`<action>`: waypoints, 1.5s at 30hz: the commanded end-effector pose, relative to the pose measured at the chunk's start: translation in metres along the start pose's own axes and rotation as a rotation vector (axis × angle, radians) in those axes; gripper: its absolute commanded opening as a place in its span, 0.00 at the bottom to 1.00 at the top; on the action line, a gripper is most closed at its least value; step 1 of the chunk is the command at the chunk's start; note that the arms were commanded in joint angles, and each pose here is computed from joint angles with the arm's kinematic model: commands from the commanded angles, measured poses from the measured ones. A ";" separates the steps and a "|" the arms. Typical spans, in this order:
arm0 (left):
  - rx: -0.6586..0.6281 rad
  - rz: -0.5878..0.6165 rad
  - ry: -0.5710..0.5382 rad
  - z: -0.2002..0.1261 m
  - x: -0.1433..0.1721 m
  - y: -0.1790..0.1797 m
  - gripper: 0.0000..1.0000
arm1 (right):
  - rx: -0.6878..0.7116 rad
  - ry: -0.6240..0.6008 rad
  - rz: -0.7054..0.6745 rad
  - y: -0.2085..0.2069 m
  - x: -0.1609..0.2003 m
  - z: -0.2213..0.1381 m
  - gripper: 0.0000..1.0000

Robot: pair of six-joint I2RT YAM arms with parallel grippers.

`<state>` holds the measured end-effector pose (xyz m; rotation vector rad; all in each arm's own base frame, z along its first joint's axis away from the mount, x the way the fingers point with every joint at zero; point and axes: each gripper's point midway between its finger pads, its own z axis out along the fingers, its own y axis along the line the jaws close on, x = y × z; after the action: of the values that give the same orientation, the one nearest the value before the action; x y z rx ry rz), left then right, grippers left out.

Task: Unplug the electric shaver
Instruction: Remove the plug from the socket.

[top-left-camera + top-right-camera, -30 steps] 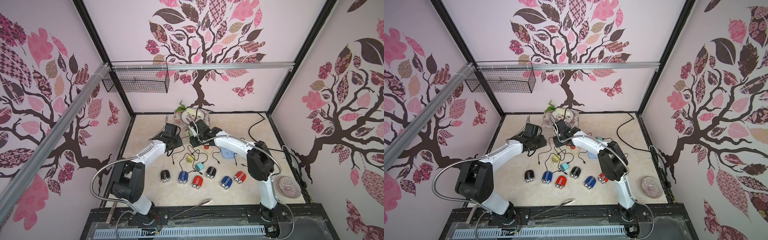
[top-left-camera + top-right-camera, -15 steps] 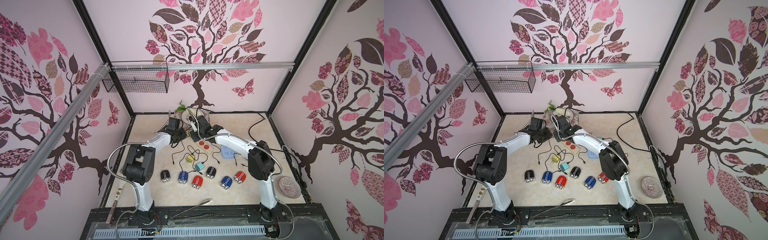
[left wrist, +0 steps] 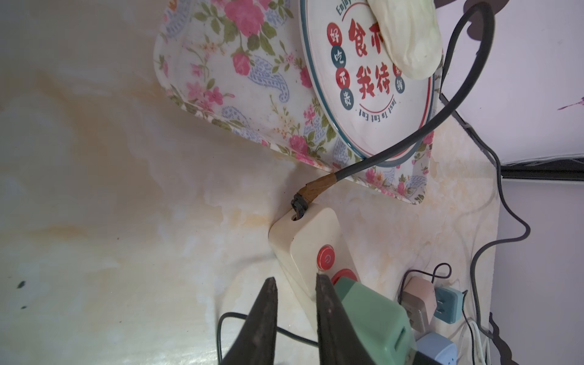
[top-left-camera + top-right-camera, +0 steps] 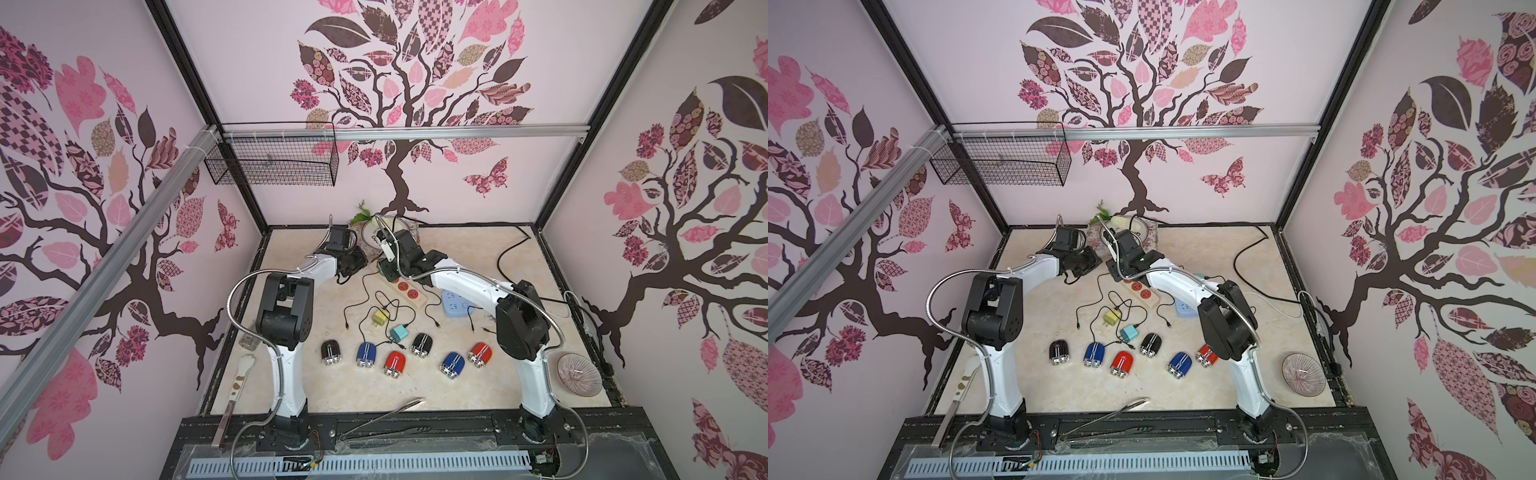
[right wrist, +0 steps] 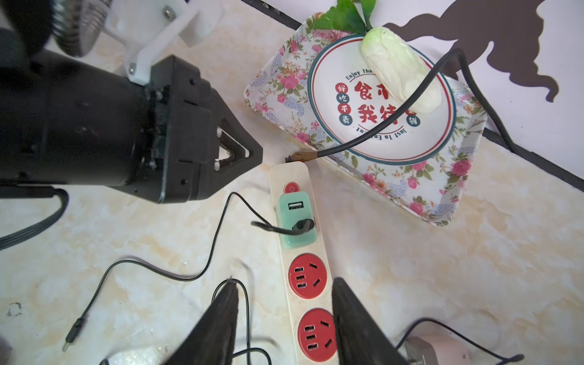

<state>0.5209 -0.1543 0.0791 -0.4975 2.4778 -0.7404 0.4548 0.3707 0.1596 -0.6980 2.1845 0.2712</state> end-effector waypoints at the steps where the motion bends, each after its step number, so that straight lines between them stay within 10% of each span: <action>1: 0.049 0.034 -0.001 0.003 -0.011 -0.012 0.25 | -0.023 -0.015 -0.010 0.002 -0.001 0.004 0.51; 45: -0.054 0.062 0.115 0.040 0.016 0.013 0.21 | -0.054 0.038 0.024 -0.014 0.025 0.048 0.51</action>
<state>0.5276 -0.1696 0.0471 -0.4158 2.5796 -0.7550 0.4703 0.3634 0.1044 -0.7017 2.2569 0.3246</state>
